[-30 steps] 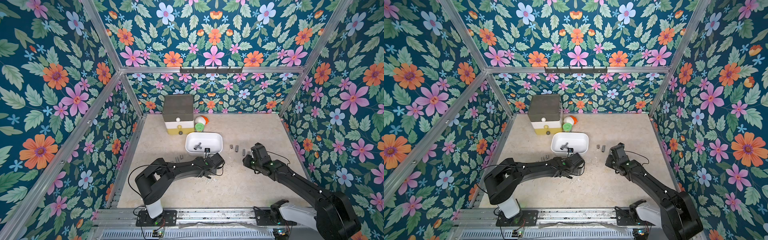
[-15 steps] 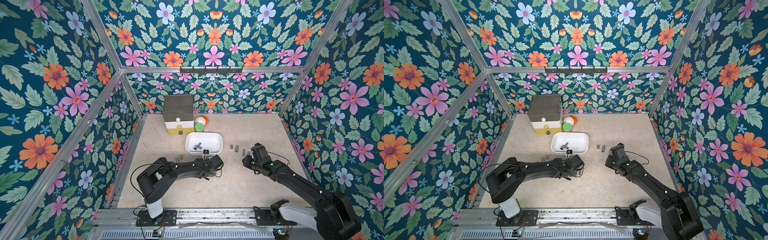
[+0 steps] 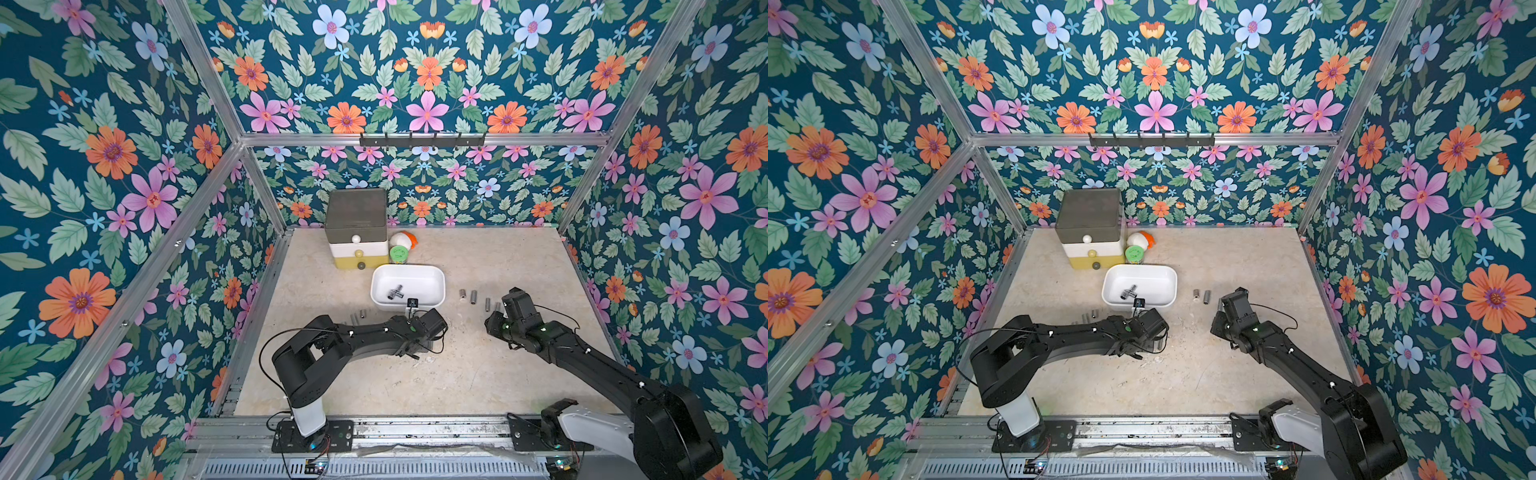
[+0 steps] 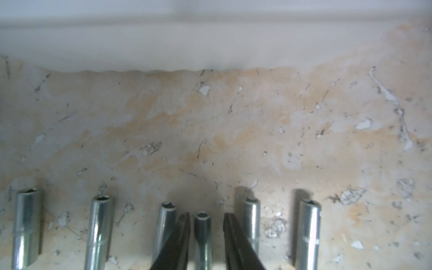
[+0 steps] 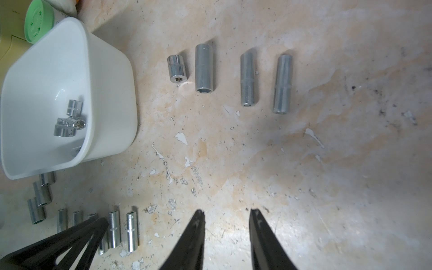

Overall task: Take out the socket from the storage box
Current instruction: Place the socket head at the center of the board, then adjust the storage box at the center of the board.

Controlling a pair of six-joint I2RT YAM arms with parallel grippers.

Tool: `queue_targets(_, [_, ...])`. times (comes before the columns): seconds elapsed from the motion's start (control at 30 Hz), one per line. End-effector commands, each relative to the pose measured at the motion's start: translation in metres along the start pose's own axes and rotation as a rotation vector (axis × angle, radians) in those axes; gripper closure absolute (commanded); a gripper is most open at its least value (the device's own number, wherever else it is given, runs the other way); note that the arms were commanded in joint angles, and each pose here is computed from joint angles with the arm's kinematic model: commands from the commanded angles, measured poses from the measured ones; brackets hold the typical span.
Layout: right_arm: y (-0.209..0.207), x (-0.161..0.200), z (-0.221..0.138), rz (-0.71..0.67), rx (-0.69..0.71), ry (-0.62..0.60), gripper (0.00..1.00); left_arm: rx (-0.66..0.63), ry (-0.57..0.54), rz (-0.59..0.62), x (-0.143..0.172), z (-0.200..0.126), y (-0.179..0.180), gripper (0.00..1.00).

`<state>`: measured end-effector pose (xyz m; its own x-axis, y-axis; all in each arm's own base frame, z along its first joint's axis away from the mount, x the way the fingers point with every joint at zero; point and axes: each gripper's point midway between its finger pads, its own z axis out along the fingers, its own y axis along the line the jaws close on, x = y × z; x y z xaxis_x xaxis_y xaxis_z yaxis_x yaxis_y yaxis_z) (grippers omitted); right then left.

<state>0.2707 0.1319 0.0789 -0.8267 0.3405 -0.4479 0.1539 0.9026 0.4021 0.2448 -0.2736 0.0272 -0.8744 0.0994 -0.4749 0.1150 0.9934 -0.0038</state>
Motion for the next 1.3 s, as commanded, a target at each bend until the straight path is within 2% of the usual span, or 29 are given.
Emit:
queue_targets(0.0, [0.0,0.0,0.0,-0.004,-0.003,-0.001,0.63,-0.004,-0.003,0.007,-0.002,-0.005,0.002,0.68])
queue_targets(0.3, [0.002,-0.001,-0.001,-0.006,-0.002,0.005,0.62,0.003,-0.052,0.001,-0.02,-0.029,0.004,0.64])
queue_targets(0.5, [0.019,-0.012,-0.006,-0.011,-0.048,-0.002,0.62,-0.011,-0.106,0.003,-0.035,-0.055,0.017,0.62])
queue_targets(0.63, [0.041,-0.025,-0.008,-0.031,-0.08,0.004,0.62,-0.048,-0.137,-0.013,-0.047,-0.072,0.044,0.61])
queue_targets(0.9, [0.113,-0.055,0.0,-0.151,-0.122,0.018,0.63,-0.098,-0.152,-0.159,-0.062,-0.092,0.136,0.59])
queue_targets(1.07, [0.148,-0.067,0.025,-0.211,-0.083,0.053,0.63,-0.117,-0.152,-0.222,-0.063,-0.101,0.176,0.55])
queue_targets(1.27, [0.157,-0.078,0.067,-0.218,0.005,0.09,0.62,-0.151,-0.128,-0.226,-0.056,-0.099,0.195,0.55])
